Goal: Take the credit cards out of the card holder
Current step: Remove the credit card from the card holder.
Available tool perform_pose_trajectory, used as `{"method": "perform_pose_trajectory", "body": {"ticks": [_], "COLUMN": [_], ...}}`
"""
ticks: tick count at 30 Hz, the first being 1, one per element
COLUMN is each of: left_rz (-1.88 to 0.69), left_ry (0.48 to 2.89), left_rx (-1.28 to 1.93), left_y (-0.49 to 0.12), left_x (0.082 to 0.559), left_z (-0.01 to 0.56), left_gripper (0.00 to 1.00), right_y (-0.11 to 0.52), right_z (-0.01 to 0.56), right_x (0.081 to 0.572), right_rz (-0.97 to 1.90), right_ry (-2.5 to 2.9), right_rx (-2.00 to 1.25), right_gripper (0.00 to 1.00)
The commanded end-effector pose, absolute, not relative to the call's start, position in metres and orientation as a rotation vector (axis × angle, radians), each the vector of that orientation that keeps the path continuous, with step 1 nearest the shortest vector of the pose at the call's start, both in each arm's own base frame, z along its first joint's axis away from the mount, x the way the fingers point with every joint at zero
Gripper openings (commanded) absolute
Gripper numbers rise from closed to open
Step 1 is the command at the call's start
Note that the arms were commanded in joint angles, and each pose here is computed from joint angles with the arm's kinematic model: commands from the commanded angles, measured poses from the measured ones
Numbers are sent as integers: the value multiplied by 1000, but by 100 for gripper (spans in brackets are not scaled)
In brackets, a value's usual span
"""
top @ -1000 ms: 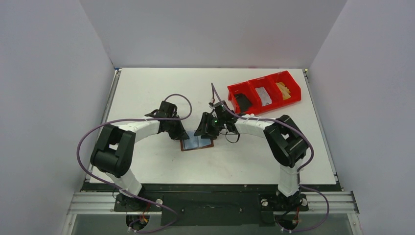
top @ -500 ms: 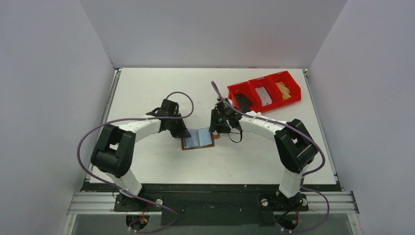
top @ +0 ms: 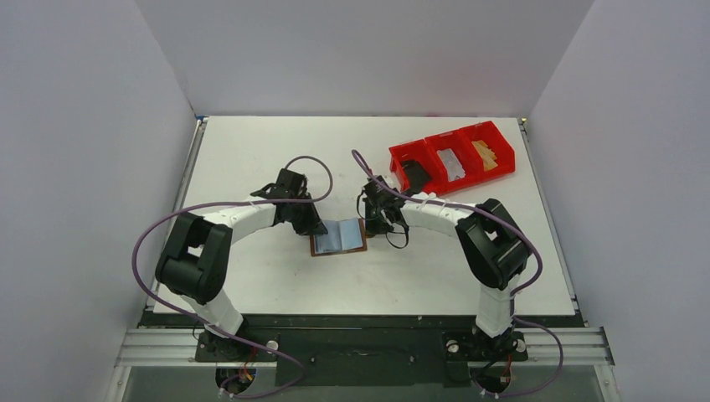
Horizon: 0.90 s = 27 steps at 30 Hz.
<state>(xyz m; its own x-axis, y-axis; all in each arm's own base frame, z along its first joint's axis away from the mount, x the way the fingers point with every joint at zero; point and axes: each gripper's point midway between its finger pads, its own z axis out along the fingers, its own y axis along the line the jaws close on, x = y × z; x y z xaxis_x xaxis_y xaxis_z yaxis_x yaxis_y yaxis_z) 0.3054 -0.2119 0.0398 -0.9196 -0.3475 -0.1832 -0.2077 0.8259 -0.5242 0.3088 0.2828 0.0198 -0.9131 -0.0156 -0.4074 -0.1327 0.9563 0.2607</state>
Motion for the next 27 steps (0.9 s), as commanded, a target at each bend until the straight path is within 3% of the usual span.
{"method": "perform_pose_trajectory", "body": {"ticks": [1,27], "left_rz": [-793,-926], "left_ry": [2652,2646], "left_rx": [-368,-265], "left_y": [-225,-269], "left_x": [322,328], "left_z": [69,68], "left_gripper": [0,0], "right_y": [291,306], "right_z": [17,10], "right_x": [310,306], "right_rz": [425,485], "right_ry": [2684,2709], "right_rx": [-125,-158], "right_gripper": [2,0]}}
